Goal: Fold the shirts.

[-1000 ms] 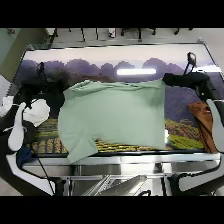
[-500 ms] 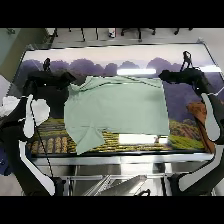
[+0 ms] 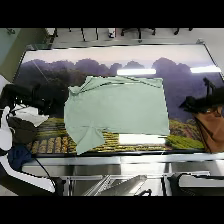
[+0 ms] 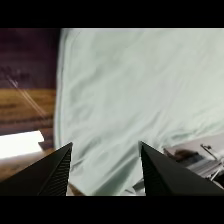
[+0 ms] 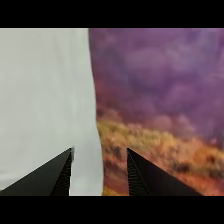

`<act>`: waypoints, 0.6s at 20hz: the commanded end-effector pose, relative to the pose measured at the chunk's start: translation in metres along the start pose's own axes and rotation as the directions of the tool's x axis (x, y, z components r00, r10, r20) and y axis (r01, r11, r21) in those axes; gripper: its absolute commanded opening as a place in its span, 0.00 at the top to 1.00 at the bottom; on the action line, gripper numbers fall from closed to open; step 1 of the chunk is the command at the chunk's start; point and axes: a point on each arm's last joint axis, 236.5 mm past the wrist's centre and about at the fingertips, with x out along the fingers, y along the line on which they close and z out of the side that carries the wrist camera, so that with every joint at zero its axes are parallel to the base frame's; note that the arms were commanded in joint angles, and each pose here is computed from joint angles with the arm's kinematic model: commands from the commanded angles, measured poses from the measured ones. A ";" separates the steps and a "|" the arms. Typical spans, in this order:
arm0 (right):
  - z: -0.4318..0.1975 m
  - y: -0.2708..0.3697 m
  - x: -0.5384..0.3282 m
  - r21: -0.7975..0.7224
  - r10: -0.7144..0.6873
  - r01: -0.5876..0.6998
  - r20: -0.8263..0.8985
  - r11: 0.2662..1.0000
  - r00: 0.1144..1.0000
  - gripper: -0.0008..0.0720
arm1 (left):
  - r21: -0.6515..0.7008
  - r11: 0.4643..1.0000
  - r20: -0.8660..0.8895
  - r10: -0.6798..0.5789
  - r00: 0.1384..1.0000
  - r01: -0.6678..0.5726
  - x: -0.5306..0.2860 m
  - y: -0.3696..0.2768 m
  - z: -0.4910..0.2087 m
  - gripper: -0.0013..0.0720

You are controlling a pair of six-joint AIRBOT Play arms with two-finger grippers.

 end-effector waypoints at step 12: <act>-0.091 0.009 0.096 0.070 0.154 -0.140 -0.283 0.988 0.947 0.45 | -0.029 0.999 -0.002 0.035 0.999 -0.035 0.081 0.026 -0.040 0.33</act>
